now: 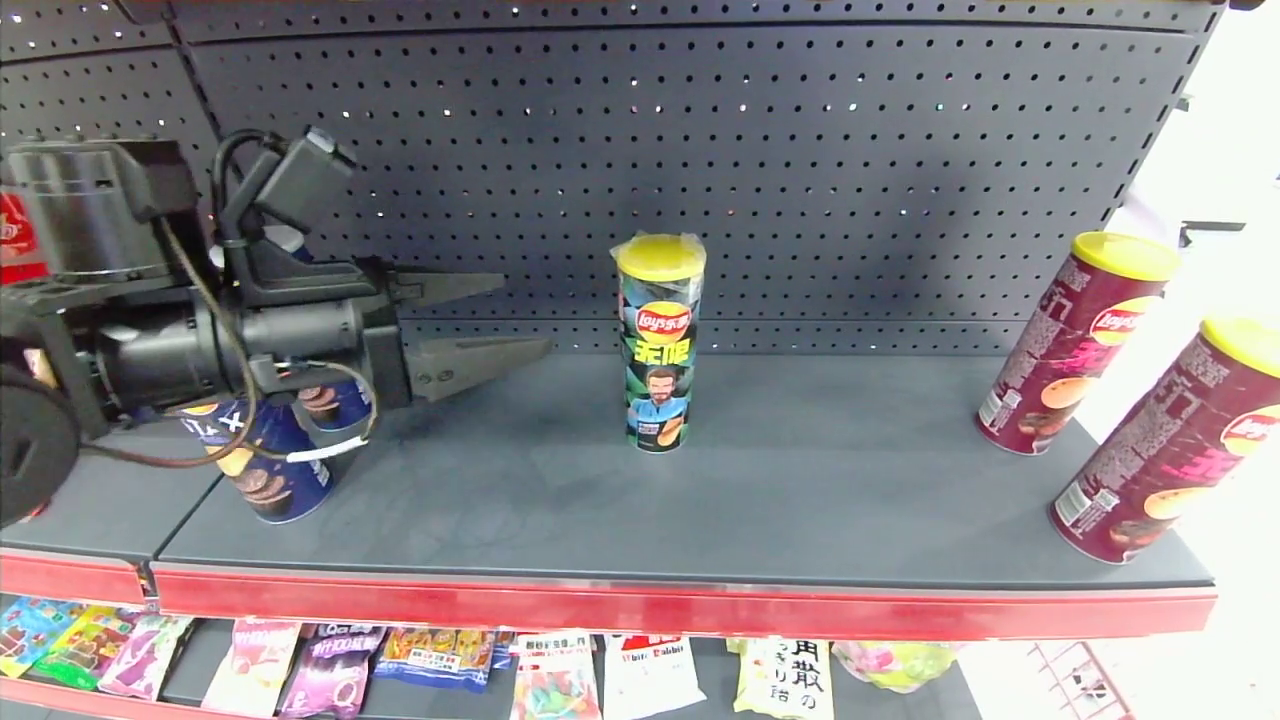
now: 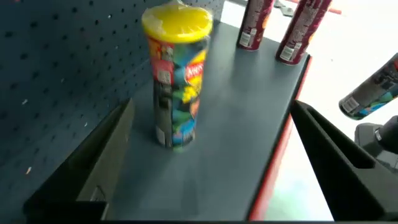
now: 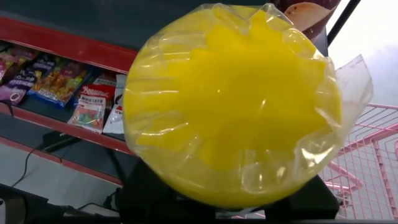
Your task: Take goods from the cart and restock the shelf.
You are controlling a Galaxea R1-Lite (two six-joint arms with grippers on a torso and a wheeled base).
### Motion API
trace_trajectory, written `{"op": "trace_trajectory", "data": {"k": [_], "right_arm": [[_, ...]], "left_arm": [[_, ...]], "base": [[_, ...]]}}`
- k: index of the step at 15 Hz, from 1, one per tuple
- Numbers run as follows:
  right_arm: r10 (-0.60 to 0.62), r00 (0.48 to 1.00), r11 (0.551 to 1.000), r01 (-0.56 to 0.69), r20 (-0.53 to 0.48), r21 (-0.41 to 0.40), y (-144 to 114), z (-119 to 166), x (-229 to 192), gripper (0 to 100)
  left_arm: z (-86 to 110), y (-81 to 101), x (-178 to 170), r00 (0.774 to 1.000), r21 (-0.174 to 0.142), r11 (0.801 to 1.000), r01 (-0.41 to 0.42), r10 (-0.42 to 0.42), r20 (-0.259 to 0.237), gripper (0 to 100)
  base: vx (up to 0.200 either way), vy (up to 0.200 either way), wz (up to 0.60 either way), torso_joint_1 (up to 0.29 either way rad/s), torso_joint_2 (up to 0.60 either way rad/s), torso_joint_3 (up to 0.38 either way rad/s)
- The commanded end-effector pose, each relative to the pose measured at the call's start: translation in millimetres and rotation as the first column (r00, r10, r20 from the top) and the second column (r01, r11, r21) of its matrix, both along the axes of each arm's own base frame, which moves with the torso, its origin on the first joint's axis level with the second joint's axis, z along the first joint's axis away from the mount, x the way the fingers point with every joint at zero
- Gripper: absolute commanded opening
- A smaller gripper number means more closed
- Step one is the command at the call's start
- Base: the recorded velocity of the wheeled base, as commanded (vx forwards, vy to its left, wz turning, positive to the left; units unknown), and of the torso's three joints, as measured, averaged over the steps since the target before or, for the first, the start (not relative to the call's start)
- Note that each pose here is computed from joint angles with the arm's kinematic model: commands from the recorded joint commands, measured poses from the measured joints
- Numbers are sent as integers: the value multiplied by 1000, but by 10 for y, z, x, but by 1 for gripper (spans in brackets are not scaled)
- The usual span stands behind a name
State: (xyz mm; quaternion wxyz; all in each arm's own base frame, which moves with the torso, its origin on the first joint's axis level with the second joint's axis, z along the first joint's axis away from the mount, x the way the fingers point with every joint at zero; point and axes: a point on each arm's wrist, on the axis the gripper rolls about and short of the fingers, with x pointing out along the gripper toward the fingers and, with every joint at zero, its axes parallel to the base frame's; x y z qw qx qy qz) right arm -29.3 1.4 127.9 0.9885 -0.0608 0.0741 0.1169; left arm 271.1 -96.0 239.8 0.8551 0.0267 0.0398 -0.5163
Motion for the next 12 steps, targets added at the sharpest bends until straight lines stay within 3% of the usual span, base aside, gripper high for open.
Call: {"op": "trace_trajectory", "data": {"k": [1,6,12], "right_arm": [[-2,1000,1000,2,4,-1,-1,22,-3,0],[-5,1000,1000,5,1,-1,0,41,5,0],[-13,1000,1000,13,-2,-1,-1,35,6,0]], "left_arm": [[-227,-201,424,998,9,999,49,-49,-45,100],[-389,-418,727,996,5,996,93,-93,9,100],[-472,-531,962,990,4,991,137,-137,25,100]], "base": [[0,0,0,0,0,0],[0,0,0,0,0,0],[0,0,0,0,0,0]]}}
